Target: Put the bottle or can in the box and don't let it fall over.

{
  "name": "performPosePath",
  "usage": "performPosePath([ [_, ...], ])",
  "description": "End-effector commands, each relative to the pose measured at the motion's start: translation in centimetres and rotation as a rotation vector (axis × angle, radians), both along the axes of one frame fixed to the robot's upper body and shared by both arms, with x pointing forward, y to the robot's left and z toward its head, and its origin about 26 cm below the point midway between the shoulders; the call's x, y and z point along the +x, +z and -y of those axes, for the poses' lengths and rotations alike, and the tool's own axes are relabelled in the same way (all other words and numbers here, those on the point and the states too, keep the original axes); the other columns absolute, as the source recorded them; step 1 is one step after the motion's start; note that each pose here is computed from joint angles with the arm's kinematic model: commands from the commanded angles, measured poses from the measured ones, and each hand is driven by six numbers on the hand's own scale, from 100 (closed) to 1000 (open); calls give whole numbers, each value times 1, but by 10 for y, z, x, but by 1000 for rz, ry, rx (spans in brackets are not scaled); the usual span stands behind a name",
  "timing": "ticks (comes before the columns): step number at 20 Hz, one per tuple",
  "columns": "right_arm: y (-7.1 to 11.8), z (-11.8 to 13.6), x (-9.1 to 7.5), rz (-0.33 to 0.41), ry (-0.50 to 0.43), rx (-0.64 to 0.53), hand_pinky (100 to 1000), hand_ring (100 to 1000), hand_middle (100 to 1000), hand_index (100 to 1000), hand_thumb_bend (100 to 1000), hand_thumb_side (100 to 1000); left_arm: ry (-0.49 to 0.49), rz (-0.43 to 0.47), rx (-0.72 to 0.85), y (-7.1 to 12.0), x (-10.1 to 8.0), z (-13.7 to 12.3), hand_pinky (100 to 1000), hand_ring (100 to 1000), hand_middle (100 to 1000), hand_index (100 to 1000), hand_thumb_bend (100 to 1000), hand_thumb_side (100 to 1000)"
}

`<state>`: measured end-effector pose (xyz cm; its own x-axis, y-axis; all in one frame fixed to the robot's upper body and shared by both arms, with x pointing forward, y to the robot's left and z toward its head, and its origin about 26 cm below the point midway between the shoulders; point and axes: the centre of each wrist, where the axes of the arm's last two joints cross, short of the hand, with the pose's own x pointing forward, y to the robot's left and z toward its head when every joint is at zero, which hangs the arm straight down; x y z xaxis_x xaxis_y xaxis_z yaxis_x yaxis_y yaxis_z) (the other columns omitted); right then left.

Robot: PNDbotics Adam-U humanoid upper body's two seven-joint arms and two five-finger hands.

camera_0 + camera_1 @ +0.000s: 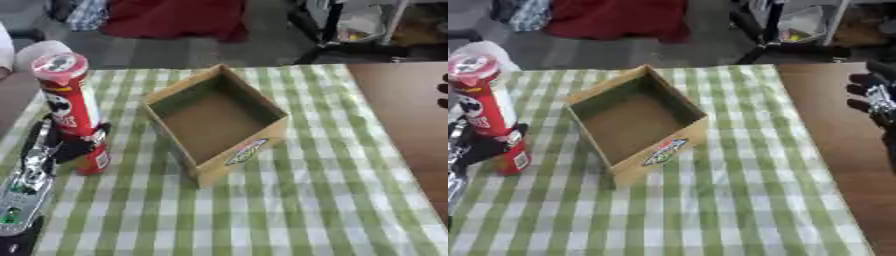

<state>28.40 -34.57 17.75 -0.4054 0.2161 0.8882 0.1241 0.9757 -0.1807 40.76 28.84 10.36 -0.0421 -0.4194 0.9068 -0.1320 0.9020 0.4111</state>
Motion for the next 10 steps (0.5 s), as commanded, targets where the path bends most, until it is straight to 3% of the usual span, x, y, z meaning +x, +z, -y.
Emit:
performPosePath([
  [1,8,2,-1,25,0,-12,840,838,762,891,100,575,22,63,10,17,0,-10,732,556,571,461,100,100],
  [10,8,2,-1,25,0,-12,841,836,760,891,100,575,23,137,2,34,-1,-7,714,539,526,417,100,100],
])
